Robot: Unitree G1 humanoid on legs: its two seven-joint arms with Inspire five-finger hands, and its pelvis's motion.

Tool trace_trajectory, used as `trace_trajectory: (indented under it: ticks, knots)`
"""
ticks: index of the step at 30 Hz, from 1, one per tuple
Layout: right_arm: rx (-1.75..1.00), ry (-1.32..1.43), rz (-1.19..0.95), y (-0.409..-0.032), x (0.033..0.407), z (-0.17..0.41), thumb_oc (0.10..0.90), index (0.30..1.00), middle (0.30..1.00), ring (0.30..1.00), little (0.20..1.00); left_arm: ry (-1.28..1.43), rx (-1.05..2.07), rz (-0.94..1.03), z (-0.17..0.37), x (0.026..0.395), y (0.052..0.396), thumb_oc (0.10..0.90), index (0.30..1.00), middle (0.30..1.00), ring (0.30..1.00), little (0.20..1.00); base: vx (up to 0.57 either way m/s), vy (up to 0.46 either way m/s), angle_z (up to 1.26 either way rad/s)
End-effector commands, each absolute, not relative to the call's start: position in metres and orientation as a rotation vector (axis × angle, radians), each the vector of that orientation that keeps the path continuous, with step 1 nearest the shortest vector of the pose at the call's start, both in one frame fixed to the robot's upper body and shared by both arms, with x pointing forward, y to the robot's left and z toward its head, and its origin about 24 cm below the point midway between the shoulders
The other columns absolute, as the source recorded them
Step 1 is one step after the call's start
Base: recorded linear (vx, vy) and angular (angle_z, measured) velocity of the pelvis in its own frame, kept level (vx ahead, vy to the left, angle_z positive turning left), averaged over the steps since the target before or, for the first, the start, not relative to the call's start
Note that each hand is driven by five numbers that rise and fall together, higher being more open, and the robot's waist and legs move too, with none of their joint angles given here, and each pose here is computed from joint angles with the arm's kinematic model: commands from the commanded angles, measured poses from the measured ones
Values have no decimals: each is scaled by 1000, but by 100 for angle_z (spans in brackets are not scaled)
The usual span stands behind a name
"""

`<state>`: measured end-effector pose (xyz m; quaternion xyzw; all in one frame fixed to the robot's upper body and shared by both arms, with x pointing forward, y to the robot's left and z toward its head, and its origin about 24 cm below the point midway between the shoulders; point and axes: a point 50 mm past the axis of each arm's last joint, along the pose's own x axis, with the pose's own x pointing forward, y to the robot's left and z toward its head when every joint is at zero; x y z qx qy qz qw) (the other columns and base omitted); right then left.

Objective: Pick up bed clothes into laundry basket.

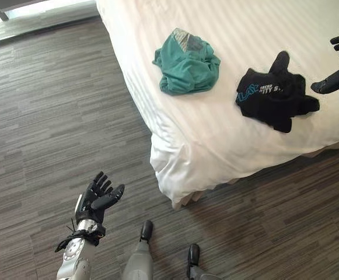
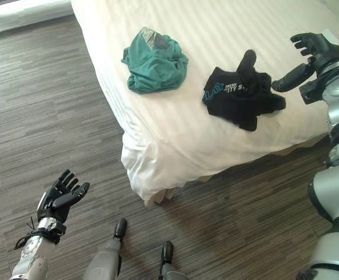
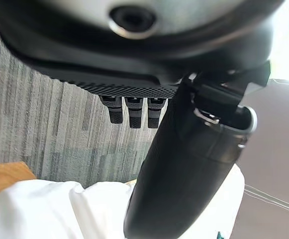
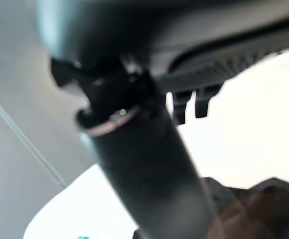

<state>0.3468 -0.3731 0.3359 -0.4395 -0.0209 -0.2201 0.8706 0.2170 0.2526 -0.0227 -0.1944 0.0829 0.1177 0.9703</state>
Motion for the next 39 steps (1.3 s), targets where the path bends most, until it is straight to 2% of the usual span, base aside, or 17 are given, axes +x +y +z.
trace_trajectory:
  ticks: [1, 5, 12, 19, 21, 22, 30, 39]
  knots:
    - [-868, -318, -704, -392, 297, 418, 800, 900, 900, 900, 900, -105, -355, 137, 34, 241, 255, 800, 900, 900, 900, 900, -81, 0, 5]
    - [-842, -381, -713, -393, 289, 425, 800, 900, 900, 900, 900, -152, -367, 123, 43, 242, 251, 800, 900, 900, 900, 900, -76, -1, 2]
    - [-828, -511, -635, -371, 289, 449, 800, 900, 900, 900, 900, -161, -393, 98, 44, 247, 241, 800, 900, 900, 900, 900, -35, 3, -1]
    - [-810, -516, -557, -355, 304, 444, 800, 900, 900, 900, 900, -165, -402, 91, 45, 255, 235, 800, 900, 900, 900, 900, -5, 0, 0]
    - [-817, -510, -539, -351, 308, 443, 425, 338, 338, 338, 338, -173, -401, 92, 47, 256, 234, 800, 900, 900, 900, 900, -9, 0, -2]
    - [-811, -511, -540, -351, 309, 442, 400, 300, 300, 300, 300, -174, -403, 94, 47, 257, 235, 800, 900, 900, 900, 900, 0, 0, 0]
    - [-789, -494, -561, -366, 304, 428, 400, 300, 300, 300, 300, -213, -411, 160, 53, 258, 247, 800, 900, 900, 900, 900, -21, 12, -1]
    - [-616, -361, -708, -432, 276, 364, 400, 300, 300, 300, 300, -246, -435, 220, 56, 256, 259, 800, 900, 900, 900, 900, -25, 7, 1]
